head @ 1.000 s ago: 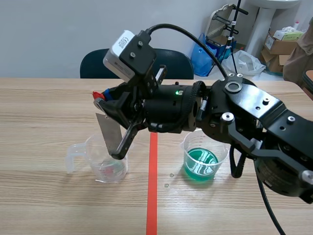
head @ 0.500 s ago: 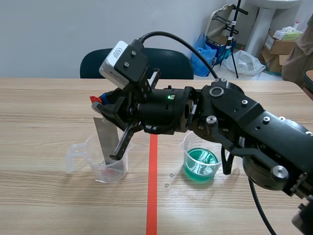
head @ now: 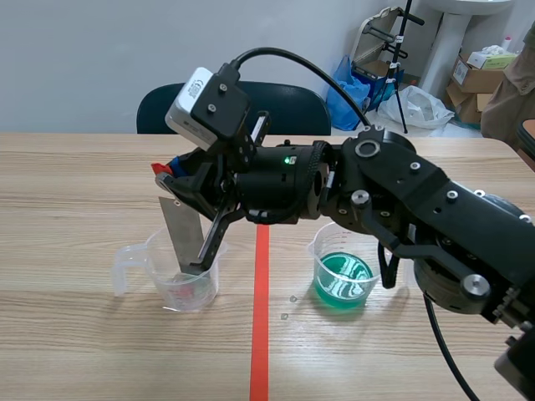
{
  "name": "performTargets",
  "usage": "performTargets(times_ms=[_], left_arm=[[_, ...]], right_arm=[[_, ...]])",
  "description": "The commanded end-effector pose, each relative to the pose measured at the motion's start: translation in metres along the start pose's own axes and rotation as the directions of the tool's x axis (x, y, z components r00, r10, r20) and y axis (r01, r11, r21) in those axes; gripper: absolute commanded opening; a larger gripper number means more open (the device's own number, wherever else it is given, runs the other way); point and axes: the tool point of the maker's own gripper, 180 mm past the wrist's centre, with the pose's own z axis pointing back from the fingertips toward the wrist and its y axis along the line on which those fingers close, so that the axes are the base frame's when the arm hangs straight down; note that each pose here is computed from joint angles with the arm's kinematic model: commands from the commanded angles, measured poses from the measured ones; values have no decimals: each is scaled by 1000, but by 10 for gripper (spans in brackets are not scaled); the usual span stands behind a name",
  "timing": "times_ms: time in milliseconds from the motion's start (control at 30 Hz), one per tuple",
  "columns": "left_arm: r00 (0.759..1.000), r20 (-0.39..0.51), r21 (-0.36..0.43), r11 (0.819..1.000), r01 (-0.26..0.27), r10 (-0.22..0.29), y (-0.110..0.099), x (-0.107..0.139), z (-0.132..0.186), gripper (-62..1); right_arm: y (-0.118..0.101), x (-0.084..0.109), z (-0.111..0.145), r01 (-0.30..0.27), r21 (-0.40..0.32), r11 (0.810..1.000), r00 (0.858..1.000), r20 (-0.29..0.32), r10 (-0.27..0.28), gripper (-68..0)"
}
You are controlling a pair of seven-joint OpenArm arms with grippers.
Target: Do the redox reaction experiment
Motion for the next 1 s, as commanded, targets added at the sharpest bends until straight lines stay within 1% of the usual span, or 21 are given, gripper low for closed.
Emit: performTargets(times_ms=[0, 133, 167, 200, 233, 267, 333, 367, 400, 433, 500, 667, 967], left_arm=[[1000, 25, 1, 1000, 3, -3, 0, 5, -2, 14], [1000, 25, 1, 1000, 3, -3, 0, 5, -2, 14], [1000, 25, 1, 1000, 3, -3, 0, 5, -2, 14], [1000, 25, 1, 1000, 3, -3, 0, 5, -2, 14], [1000, 25, 1, 1000, 3, -3, 0, 5, -2, 14], [1000, 25, 1, 1000, 3, -3, 0, 5, -2, 14], [1000, 25, 1, 1000, 3, -3, 0, 5, -2, 14], [1000, 25, 1, 1000, 3, -3, 0, 5, -2, 14], [1000, 25, 1, 1000, 3, -3, 0, 5, -2, 14], [1000, 25, 1, 1000, 3, -3, 0, 5, -2, 14], [1000, 25, 1, 1000, 3, -3, 0, 5, -2, 14], [1000, 25, 1, 1000, 3, -3, 0, 5, -2, 14], [1000, 25, 1, 1000, 3, -3, 0, 5, -2, 14]], right_arm=[[-6, 17, -3, -25, -5, 1000, 999, 48, 25, -669], [-6, 17, -3, -25, -4, 1000, 999, 47, 26, -668], [-5, 17, -3, -25, -4, 1000, 999, 47, 26, -657], [-4, 17, -3, -26, 6, 1000, 999, 46, 26, -624], [-2, 16, -3, -30, 18, 999, 999, 42, 29, -572], [1, 15, -3, -33, 30, 999, 999, 38, 32, -504], [8, 13, -2, -41, 73, 997, 999, 28, 39, -335], [12, 12, -2, -46, 95, 994, 999, 22, 44, -260], [16, 11, -2, -47, 117, 992, 999, 18, 45, -204], [20, 10, -1, -45, 140, 989, 999, 16, 44, -166], [21, 8, -1, -48, 141, 989, 999, 7, 47, -120], [21, 8, -1, -46, 142, 989, 999, 7, 45, 1], [21, 8, -1, -46, 142, 989, 999, 6, 45, 4]])
